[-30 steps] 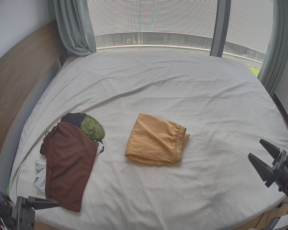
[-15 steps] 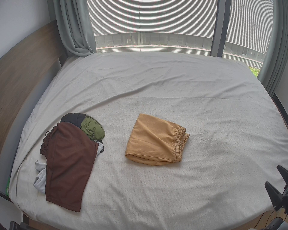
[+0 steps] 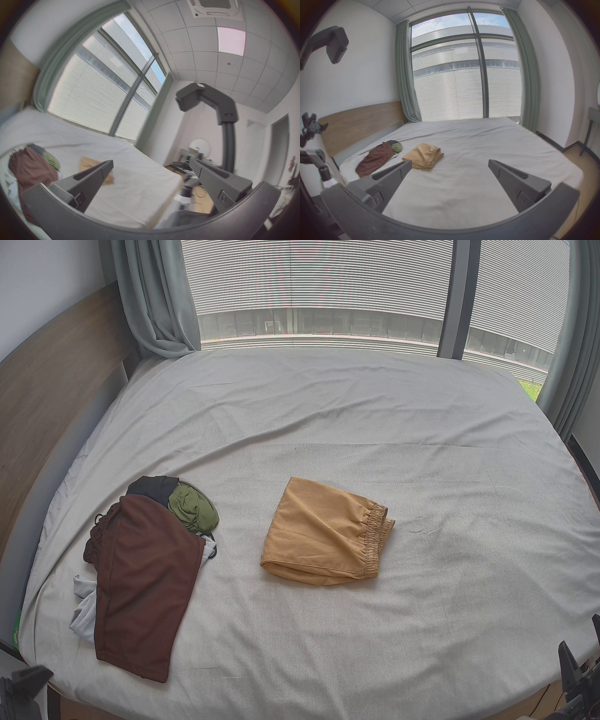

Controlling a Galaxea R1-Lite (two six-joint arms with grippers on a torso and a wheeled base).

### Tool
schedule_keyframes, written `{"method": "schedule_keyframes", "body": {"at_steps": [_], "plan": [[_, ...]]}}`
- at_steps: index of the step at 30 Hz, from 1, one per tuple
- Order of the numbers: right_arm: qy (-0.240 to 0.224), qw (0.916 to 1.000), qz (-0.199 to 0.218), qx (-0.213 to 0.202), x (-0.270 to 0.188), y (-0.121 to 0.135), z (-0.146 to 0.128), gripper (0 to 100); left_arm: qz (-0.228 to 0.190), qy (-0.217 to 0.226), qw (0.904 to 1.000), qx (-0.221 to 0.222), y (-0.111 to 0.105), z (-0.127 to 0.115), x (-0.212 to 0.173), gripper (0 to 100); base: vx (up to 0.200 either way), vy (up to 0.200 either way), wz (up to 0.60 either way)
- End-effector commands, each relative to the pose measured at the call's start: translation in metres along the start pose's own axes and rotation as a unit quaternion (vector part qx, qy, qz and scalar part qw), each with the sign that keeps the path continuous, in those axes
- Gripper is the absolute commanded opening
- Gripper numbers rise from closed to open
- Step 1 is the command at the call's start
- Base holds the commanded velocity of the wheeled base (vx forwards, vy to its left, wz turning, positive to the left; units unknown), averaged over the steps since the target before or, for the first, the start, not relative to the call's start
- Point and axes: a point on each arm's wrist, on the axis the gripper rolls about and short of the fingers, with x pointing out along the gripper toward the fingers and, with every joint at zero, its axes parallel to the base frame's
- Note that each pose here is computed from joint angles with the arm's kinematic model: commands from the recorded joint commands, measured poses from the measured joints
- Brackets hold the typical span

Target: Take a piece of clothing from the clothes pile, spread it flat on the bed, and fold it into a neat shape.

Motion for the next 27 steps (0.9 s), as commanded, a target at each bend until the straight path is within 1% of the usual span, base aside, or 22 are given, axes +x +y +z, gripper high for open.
{"method": "schedule_keyframes", "body": {"at_steps": [1,4,6,9,12,14,15,16,17,20,25,26,27], "plan": [[0.009,0.9991,-0.041,-0.002,-0.002,-0.002,-0.009,100,0.110,0.007,0.9922,0.059,0.009,-0.011,-0.001,100,0.000,0.000,0.00],[0.008,0.9991,-0.041,-0.001,-0.002,-0.002,-0.009,100,0.163,0.022,0.9833,0.078,0.014,-0.016,-0.002,100,0.000,0.000,0.00],[0.009,0.9991,-0.042,-0.001,-0.002,-0.002,-0.009,100,0.187,0.033,0.9779,0.087,0.015,-0.019,-0.003,100,0.000,0.000,0.00],[0.008,0.9990,-0.043,-0.001,-0.002,-0.002,-0.009,100,0.238,0.050,0.9649,0.099,0.019,-0.023,-0.005,100,0.000,0.000,0.00],[0.008,0.9990,-0.043,-0.001,-0.002,-0.002,-0.009,100,0.286,0.067,0.9515,0.093,0.022,-0.028,-0.007,100,0.000,0.000,0.00],[0.009,0.9990,-0.043,-0.001,-0.002,-0.002,-0.009,100,0.302,0.077,0.9455,0.094,0.022,-0.032,-0.009,100,0.000,0.000,0.00],[0.009,0.9990,-0.043,-0.001,-0.002,-0.002,-0.009,100,0.318,0.085,0.9384,0.105,0.020,-0.038,-0.013,100,0.000,0.000,0.00],[0.009,0.9990,-0.043,-0.001,-0.002,-0.002,-0.009,100,0.324,0.090,0.9346,0.115,0.019,-0.042,-0.015,100,0.000,0.000,0.00],[0.009,0.9990,-0.043,-0.001,-0.002,-0.002,-0.009,100,0.328,0.100,0.9326,0.113,0.019,-0.044,-0.016,100,0.000,0.000,0.00],[0.009,0.9990,-0.044,-0.001,-0.002,-0.002,-0.009,100,0.331,0.092,0.9316,0.118,0.019,-0.042,-0.015,100,0.000,0.000,0.00],[0.008,0.9993,-0.037,0.000,-0.002,-0.002,-0.009,100,0.353,0.090,0.9228,0.126,0.020,-0.042,-0.016,100,0.000,0.000,0.00],[0.008,0.9991,-0.041,0.000,-0.002,-0.002,-0.009,100,0.367,0.090,0.9157,0.136,0.021,-0.042,-0.017,100,0.000,0.000,0.00],[0.009,0.9991,-0.042,-0.001,-0.002,-0.002,-0.009,100,0.384,0.100,0.9053,0.153,0.021,-0.043,-0.018,100,0.000,0.000,0.00]]}}
